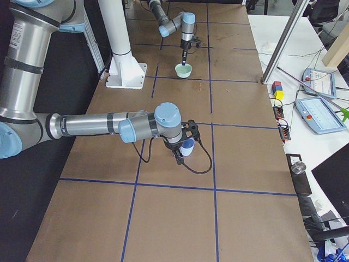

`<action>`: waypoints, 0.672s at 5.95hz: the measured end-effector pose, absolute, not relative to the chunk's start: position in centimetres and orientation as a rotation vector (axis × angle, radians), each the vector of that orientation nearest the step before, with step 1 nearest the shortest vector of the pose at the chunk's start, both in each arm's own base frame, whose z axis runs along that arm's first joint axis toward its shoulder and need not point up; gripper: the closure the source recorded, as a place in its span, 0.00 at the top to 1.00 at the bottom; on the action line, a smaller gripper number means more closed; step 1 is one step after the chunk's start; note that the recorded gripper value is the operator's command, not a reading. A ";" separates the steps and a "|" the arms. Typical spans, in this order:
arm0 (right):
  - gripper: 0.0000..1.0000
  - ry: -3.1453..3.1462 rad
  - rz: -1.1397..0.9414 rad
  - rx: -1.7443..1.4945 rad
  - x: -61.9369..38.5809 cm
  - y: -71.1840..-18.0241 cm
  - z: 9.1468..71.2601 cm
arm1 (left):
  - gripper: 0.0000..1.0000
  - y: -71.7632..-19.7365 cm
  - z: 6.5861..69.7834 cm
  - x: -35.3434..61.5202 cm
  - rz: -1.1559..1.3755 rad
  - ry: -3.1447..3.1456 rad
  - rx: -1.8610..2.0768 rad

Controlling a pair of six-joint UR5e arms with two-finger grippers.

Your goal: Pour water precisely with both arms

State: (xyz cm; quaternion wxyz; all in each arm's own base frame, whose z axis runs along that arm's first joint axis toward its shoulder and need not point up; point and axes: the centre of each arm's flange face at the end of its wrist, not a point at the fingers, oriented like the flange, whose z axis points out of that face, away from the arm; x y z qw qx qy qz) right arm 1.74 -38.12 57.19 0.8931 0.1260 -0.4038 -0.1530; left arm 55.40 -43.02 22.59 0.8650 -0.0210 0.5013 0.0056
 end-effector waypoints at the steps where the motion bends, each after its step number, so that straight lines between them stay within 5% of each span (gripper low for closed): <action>1: 1.00 -0.838 -0.322 0.262 1.6 -38.1 57.2 | 0.00 -43.5 21.8 56.8 0.009 1.041 -0.045; 4: 1.00 -0.839 -0.327 0.263 1.4 -38.1 57.1 | 0.09 -43.7 21.9 58.0 0.011 1.028 -0.051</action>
